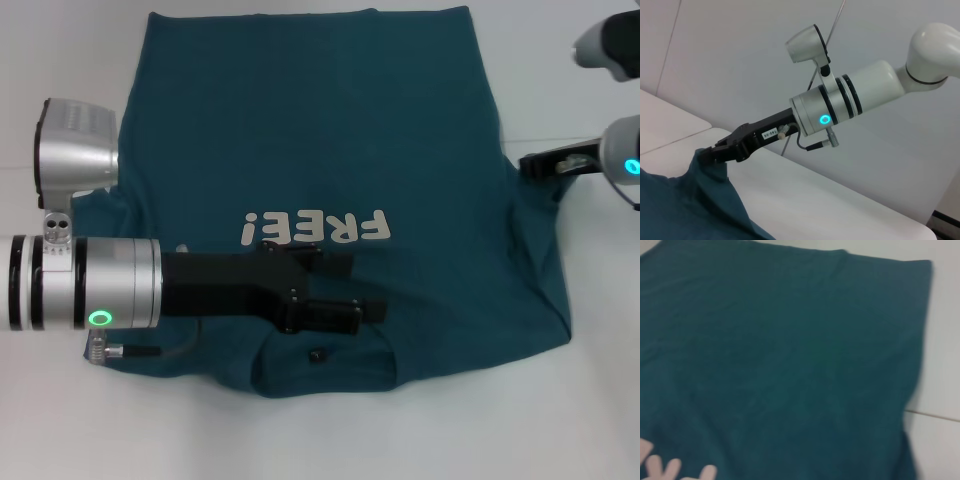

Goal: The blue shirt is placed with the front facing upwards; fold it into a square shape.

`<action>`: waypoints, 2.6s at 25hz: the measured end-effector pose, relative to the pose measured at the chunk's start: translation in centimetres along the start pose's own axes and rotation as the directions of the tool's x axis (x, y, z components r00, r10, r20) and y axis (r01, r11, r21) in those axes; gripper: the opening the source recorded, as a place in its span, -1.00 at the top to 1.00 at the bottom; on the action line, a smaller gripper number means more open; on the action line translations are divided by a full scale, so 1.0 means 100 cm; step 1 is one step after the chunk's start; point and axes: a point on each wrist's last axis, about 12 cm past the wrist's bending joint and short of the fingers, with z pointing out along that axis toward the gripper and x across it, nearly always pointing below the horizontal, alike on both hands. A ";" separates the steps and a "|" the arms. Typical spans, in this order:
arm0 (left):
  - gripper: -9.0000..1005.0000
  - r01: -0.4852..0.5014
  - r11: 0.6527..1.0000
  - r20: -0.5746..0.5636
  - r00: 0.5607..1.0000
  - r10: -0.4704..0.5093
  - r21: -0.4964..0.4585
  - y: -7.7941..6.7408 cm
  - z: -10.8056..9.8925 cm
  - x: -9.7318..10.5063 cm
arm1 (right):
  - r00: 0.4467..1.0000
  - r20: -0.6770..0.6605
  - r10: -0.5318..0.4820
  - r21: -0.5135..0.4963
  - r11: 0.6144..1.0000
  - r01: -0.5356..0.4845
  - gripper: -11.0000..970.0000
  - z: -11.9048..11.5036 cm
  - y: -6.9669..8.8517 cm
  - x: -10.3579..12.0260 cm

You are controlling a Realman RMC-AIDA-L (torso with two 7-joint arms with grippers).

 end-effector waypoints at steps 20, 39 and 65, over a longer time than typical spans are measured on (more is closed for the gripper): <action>-0.74 -0.004 1.000 0.000 1.000 0.005 -0.005 0.000 -0.002 0.001 | 0.994 -0.030 -0.104 -0.111 0.989 0.100 0.93 0.017 0.046 -0.008; -0.74 -0.003 1.000 -0.001 1.000 0.003 -0.005 0.001 -0.002 0.002 | 0.987 -0.058 -0.152 -0.175 0.975 0.139 0.85 0.027 0.072 -0.007; -0.74 0.008 1.000 0.008 1.000 -0.008 -0.002 -0.001 0.000 0.006 | 0.992 0.093 -0.082 -0.193 0.976 0.098 -0.40 0.026 0.072 -0.021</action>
